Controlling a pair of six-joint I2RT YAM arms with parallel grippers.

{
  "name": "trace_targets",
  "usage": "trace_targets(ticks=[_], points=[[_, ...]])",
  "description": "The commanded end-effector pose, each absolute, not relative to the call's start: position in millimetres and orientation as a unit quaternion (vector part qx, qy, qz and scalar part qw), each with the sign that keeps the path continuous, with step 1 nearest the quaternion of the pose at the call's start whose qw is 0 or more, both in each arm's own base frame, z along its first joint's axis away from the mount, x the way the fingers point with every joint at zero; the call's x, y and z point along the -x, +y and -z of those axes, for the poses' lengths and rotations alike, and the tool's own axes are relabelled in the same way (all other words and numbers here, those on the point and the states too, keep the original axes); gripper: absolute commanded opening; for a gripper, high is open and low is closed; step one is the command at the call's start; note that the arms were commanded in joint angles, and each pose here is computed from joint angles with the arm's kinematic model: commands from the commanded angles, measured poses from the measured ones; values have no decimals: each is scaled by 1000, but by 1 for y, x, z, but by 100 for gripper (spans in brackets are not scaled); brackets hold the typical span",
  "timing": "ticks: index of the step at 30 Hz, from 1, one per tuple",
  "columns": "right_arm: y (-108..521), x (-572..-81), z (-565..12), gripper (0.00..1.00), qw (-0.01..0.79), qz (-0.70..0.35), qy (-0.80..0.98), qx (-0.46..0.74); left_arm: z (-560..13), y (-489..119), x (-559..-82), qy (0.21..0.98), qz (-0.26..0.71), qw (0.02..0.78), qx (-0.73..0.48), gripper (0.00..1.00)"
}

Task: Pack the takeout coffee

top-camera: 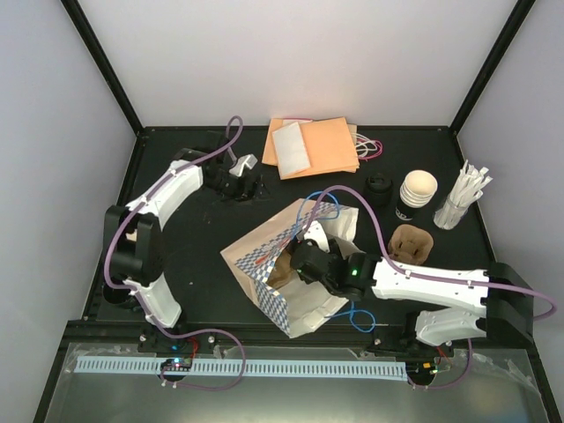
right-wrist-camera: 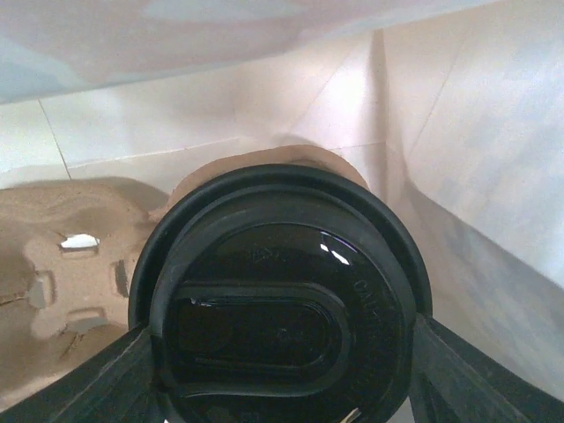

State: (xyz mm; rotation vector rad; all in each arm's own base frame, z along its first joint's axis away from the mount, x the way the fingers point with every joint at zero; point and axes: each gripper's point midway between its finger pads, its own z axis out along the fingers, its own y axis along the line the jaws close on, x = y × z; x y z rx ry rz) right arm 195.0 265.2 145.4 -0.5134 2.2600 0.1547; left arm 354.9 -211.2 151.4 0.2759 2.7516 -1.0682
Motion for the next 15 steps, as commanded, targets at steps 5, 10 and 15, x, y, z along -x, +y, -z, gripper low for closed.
trace_targets(ticks=[5,10,15], points=[[293,-213,-155,21,381,-55,886,256,-184,-187,-343,929,329,142,-94,99],[301,-225,-150,22,355,-28,893,275,-186,-168,-332,934,310,159,-80,97],[312,-233,-154,21,356,-48,891,279,-161,-163,-309,933,330,127,-68,90]])
